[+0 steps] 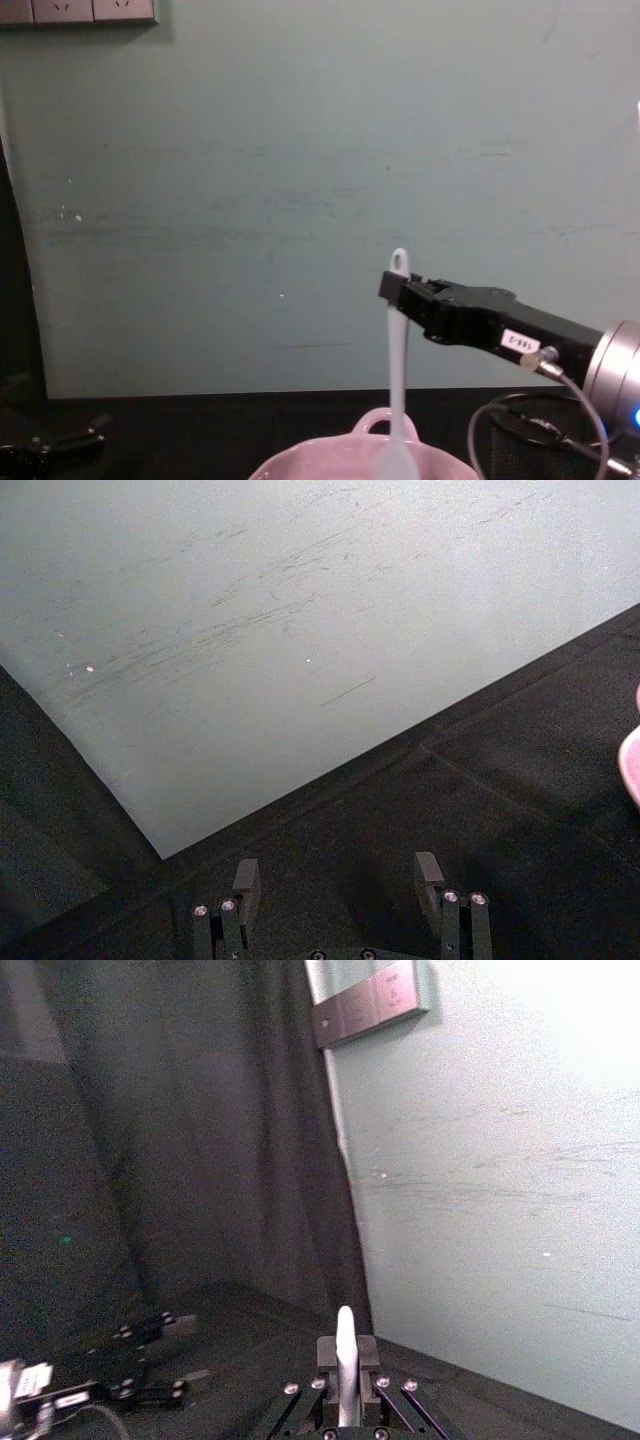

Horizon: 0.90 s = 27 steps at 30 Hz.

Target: Use the one hand to pick up the spoon and stir the clear water in the bowl.

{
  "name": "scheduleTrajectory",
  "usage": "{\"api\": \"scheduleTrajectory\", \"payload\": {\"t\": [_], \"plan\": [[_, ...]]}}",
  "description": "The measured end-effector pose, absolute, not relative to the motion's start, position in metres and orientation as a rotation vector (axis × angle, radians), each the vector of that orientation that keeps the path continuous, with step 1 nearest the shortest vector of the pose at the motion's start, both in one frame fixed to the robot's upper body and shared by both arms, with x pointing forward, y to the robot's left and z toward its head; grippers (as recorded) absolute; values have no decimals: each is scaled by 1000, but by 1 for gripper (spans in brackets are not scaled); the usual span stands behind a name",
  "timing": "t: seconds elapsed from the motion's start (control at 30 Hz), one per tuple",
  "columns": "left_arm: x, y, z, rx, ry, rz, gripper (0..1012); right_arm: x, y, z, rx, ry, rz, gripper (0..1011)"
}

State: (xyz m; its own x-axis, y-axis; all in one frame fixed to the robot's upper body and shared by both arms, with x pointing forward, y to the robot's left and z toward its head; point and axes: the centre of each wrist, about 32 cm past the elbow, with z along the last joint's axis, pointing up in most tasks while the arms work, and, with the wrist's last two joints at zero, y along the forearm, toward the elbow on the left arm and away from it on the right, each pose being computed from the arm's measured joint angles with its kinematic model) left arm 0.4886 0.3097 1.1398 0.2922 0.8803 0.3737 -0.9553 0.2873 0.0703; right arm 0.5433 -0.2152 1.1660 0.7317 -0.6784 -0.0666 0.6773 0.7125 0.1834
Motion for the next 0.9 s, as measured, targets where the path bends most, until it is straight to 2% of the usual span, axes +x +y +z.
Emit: {"api": "scheduleTrajectory", "payload": {"t": [0.17, 0.37, 0.6, 0.9], "plan": [[489, 310, 1140, 305, -285, 1248, 1011, 538, -205, 1166, 191, -1, -712, 118], [489, 310, 1140, 305, -285, 1248, 1011, 536, -182, 1167, 190, 3, -639, 118], [489, 310, 1140, 304, -285, 1248, 1011, 549, -159, 1169, 195, 3, -590, 118], [489, 310, 1140, 304, -285, 1248, 1011, 570, -148, 1168, 189, -2, -595, 118]]}}
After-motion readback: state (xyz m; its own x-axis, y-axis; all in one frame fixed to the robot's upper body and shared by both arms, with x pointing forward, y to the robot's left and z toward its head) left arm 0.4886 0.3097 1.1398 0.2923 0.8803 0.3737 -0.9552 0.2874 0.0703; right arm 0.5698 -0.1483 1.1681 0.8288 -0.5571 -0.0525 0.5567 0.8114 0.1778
